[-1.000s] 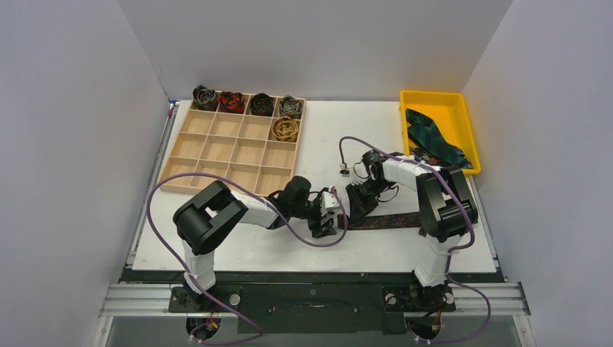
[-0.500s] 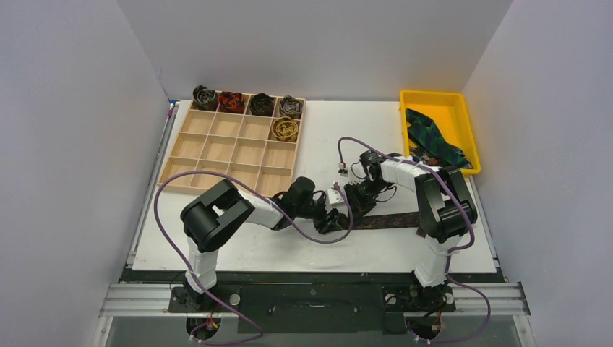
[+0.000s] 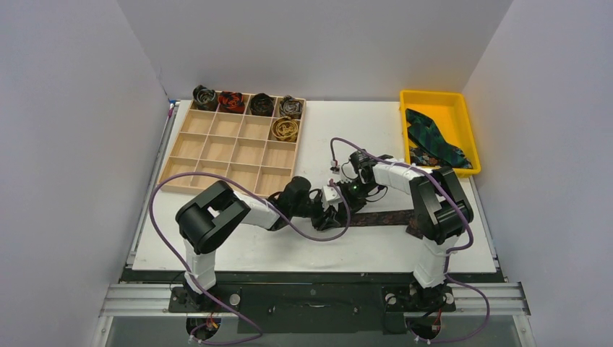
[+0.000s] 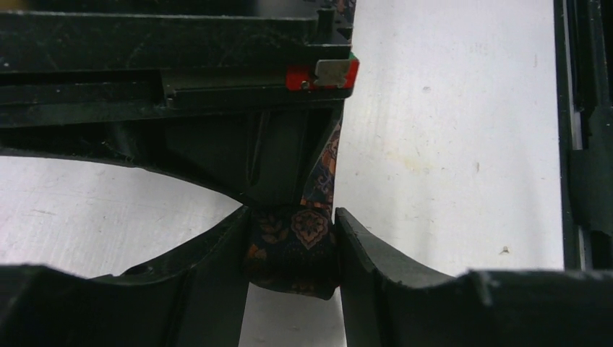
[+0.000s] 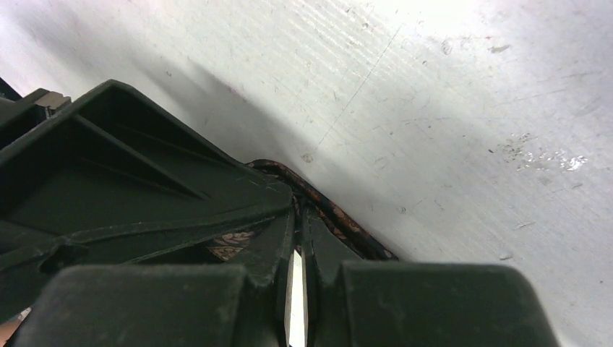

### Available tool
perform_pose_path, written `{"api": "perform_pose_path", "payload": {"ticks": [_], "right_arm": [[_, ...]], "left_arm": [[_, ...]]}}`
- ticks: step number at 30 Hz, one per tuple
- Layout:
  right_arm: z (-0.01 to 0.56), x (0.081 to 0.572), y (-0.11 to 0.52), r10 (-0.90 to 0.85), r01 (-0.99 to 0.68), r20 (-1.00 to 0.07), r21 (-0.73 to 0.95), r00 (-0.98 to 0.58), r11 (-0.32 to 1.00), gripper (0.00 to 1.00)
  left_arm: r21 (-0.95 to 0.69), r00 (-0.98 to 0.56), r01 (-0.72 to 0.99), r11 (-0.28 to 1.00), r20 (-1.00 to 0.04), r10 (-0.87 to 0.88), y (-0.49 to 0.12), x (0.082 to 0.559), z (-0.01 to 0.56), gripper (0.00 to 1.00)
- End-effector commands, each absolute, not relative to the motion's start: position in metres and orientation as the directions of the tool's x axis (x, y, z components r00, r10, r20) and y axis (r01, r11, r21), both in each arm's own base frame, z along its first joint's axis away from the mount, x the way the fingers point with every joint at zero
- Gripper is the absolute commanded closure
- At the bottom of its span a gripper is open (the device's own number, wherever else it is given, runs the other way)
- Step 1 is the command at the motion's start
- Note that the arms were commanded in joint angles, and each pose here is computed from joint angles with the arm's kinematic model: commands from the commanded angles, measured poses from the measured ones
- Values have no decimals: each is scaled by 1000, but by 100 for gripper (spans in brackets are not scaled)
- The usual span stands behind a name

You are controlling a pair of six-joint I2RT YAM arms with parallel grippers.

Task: Roll the ties
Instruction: Roll the tie at the center of the board.

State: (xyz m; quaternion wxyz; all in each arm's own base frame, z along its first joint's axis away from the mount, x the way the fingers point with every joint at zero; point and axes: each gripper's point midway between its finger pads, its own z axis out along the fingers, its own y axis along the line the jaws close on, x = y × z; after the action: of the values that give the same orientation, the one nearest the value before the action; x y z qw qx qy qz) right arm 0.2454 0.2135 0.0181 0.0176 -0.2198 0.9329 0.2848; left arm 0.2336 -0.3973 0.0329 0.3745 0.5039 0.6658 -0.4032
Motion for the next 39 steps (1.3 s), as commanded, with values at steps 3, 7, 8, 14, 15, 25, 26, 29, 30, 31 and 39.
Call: {"api": "perform_pose_path", "payload": {"ticks": [3,7,8,14,15,25,26,29,30,31,39], "right_arm": [[6,279,226,-367,-463,-283,486,-886,741,100],[13,278,227,-357,-468,-306,500,-883,729,100],[12,278,227,-361,-471,-306,497,-881,729,100],[5,276,216,-396,-473,-260,451,-881,757,100],[5,277,215,-402,-480,-263,440,-877,759,100],[4,276,218,-429,-499,-255,439,-867,747,100],[4,276,219,-430,-499,-254,443,-866,745,100],[5,275,225,-435,-506,-260,465,-862,726,100],[4,274,226,-438,-509,-260,469,-861,722,100],[5,274,227,-439,-511,-261,472,-860,718,100],[10,274,233,-450,-524,-272,502,-851,688,100]], "left_arm": [[-132,-178,980,146,-913,367,-404,234,20,64],[-117,-168,983,142,-881,441,-384,227,-6,63],[-118,-171,982,146,-880,443,-379,225,-6,53],[-138,-197,974,182,-913,357,-363,233,18,29],[-132,-188,976,176,-916,355,-363,232,19,29],[-126,-163,980,154,-952,260,-397,241,52,57],[-117,-152,981,152,-957,248,-401,242,57,57],[-99,-130,985,138,-963,235,-414,243,62,57],[-94,-124,986,138,-965,229,-417,244,62,57],[-94,-125,986,138,-964,236,-417,244,57,58],[-82,-121,989,121,-923,366,-399,235,9,68]]}}
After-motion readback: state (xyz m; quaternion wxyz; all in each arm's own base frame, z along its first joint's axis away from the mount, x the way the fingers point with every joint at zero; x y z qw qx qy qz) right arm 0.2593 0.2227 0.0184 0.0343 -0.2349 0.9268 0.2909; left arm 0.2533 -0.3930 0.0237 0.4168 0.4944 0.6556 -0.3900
